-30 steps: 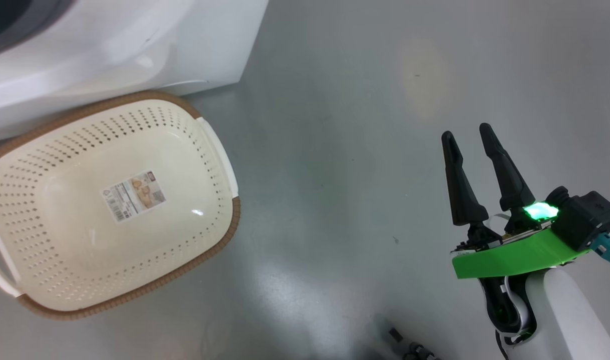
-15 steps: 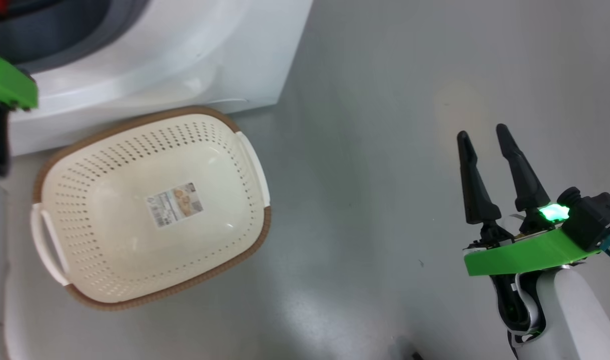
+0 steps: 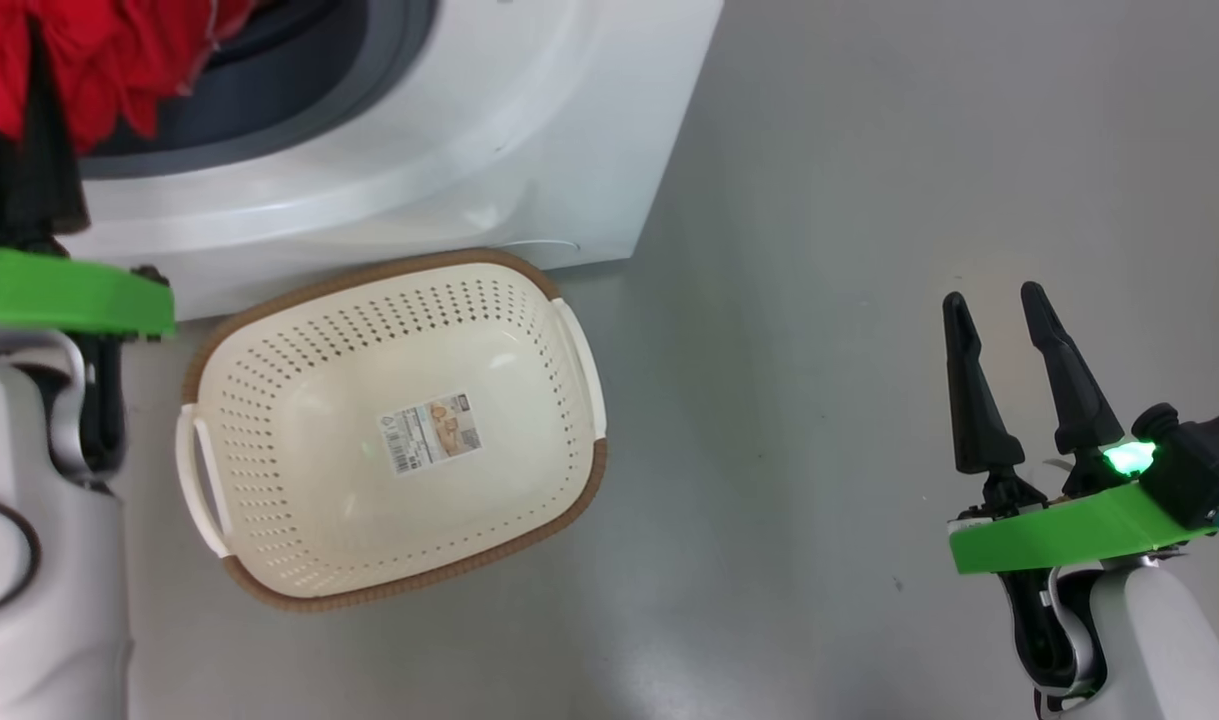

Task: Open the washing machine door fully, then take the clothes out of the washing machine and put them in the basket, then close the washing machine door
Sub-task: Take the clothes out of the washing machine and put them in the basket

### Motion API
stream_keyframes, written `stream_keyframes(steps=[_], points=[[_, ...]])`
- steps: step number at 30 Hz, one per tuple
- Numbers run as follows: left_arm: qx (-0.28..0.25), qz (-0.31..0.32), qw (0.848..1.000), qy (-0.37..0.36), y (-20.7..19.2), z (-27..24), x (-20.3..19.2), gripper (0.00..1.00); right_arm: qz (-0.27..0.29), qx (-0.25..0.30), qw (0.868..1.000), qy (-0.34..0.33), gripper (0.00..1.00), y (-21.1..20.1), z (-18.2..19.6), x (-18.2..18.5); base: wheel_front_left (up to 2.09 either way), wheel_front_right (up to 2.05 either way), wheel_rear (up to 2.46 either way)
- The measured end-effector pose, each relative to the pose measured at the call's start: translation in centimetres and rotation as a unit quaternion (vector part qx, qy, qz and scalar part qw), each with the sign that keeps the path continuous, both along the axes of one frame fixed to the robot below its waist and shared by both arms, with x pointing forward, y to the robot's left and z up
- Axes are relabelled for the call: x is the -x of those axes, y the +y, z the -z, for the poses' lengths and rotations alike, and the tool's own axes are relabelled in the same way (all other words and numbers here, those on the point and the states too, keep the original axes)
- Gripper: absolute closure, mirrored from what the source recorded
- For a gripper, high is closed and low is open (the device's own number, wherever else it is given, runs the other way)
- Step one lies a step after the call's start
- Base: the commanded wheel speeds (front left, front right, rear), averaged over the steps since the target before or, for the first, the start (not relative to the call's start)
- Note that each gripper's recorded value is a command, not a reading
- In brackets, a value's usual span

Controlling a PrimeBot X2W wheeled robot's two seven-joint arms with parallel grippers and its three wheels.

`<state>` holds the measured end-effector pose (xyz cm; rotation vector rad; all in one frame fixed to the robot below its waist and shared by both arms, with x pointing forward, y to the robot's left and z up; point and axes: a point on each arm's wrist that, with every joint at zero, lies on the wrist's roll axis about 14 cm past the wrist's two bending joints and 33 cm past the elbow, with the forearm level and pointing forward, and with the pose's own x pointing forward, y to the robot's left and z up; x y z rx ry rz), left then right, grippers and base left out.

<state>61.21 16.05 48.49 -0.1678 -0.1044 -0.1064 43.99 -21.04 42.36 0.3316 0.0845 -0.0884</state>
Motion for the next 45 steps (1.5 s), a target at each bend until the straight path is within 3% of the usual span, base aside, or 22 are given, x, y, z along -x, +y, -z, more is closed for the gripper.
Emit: stream_keyframes(steps=[13,29,35,45], points=[[-0.004,-0.014,0.999,-0.037,0.8,-2.1,4.5,1.00,-0.008,-0.007,1.000,-0.008,0.00,0.7,-0.5,-0.1,0.00,0.00,0.00],[0.009,-0.021,0.995,-0.097,1.0,-5.6,6.8,1.00,-0.010,-0.009,1.000,-0.008,0.00,0.9,-0.5,-0.2,0.00,0.00,0.00],[0.014,-0.013,0.998,-0.068,0.5,-3.6,7.6,1.00,-0.014,-0.009,1.000,-0.007,0.00,1.2,-0.4,-0.2,0.00,0.00,0.00],[0.016,0.013,0.999,0.044,-1.5,3.9,9.4,1.00,-0.018,-0.010,1.000,-0.001,0.00,1.5,0.1,-0.2,0.00,0.00,0.00]])
